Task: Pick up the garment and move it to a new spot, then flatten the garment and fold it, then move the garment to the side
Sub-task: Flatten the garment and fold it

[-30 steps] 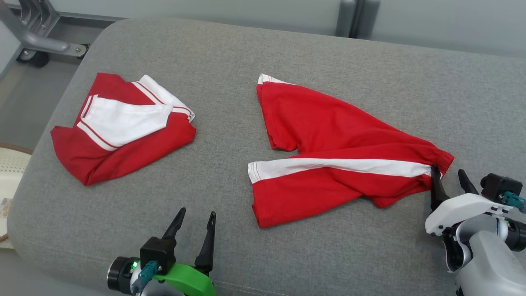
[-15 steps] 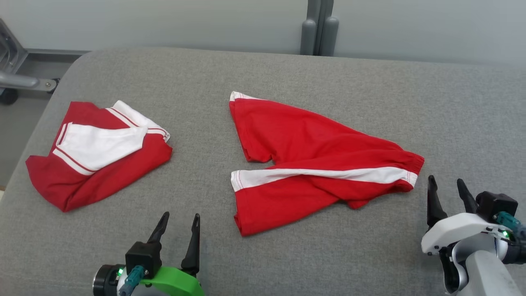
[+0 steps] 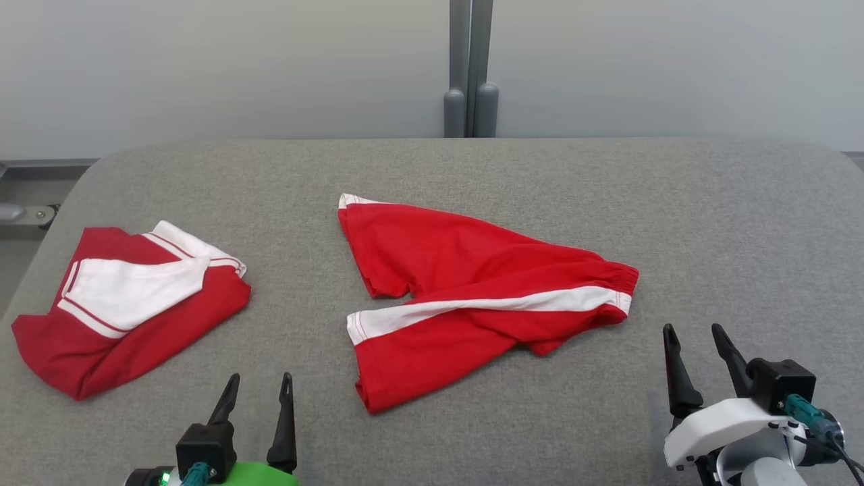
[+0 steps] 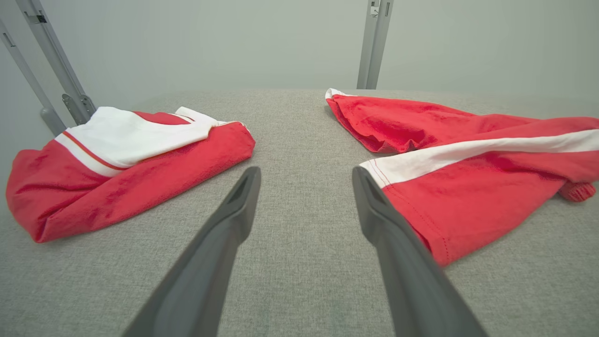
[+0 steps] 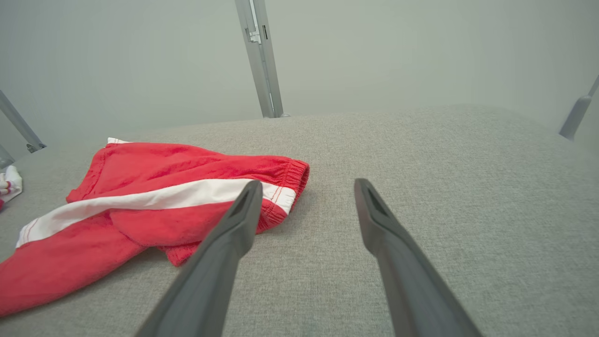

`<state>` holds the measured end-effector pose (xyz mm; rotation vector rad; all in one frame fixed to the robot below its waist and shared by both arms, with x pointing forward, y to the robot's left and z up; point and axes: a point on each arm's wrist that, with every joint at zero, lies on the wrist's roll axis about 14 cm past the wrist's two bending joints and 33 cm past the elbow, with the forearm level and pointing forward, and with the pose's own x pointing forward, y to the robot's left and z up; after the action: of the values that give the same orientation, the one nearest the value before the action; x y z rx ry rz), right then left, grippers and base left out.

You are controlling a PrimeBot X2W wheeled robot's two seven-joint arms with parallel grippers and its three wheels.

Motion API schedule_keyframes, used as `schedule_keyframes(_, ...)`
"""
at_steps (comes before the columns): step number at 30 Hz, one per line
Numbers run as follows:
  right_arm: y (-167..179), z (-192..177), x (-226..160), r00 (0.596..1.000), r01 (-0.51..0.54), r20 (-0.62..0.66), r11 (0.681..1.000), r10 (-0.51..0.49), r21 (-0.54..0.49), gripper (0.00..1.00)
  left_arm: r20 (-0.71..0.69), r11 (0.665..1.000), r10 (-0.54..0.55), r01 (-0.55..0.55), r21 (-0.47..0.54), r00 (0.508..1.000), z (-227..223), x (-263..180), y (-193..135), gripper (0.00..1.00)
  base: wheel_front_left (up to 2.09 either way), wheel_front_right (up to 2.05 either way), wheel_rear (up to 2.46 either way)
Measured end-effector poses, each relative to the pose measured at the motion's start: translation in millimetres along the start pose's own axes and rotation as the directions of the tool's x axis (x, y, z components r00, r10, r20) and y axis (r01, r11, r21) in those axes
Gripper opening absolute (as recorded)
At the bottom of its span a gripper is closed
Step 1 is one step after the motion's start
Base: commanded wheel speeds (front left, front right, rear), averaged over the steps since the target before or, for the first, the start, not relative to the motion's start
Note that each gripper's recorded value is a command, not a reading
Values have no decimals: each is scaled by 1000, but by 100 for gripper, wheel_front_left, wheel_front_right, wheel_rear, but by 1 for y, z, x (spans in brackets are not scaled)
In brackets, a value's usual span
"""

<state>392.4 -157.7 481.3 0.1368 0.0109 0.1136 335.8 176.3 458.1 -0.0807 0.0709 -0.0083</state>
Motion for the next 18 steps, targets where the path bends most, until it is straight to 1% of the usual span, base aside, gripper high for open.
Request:
schedule_keyframes(9, 2, 4, -24, 1000, -1, 18, 1000, 1, -5, 100, 22, 999, -34, 34, 12, 999, 6, -3, -10, 100, 0, 0, 0)
schedule_keyframes(18, 2, 1, -31, 1000, 3, 12, 1000, -3, 9, 100, 10, 998, -60, 60, 15, 998, 2, -4, -18, 100, 0, 0, 0)
